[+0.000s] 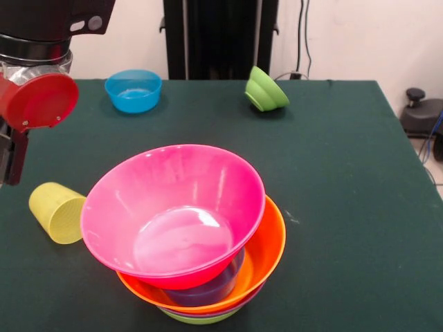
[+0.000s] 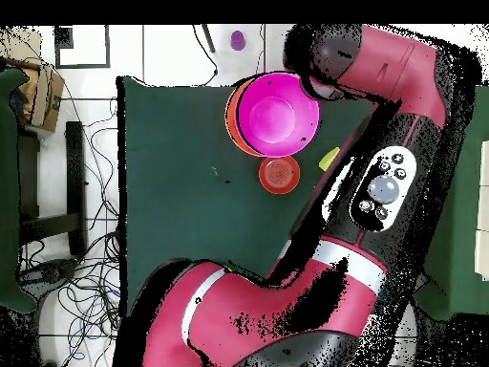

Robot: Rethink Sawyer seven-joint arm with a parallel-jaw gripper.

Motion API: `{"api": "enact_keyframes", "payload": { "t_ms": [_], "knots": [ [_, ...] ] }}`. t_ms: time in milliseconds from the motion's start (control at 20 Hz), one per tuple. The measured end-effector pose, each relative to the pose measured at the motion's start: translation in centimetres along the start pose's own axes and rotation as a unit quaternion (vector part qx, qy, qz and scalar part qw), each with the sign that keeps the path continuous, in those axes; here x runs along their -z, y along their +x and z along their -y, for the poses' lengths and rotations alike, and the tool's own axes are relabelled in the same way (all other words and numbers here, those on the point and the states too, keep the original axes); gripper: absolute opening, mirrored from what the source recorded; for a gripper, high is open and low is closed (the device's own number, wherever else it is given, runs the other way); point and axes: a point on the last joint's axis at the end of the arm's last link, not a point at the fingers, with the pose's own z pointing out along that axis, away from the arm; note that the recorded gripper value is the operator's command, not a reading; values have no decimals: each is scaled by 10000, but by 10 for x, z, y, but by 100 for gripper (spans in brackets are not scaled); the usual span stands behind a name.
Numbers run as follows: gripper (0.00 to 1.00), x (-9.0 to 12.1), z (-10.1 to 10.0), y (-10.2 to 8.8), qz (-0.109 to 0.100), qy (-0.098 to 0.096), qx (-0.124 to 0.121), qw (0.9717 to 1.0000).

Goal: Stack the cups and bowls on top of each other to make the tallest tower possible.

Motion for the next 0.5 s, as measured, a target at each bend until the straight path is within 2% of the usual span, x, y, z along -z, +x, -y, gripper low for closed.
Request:
{"api": "enact_keyframes", "payload": {
  "t_ms": [500],
  "knots": [
    [100,-16,-5,9,-107,5,42,9999]
  ]
}}
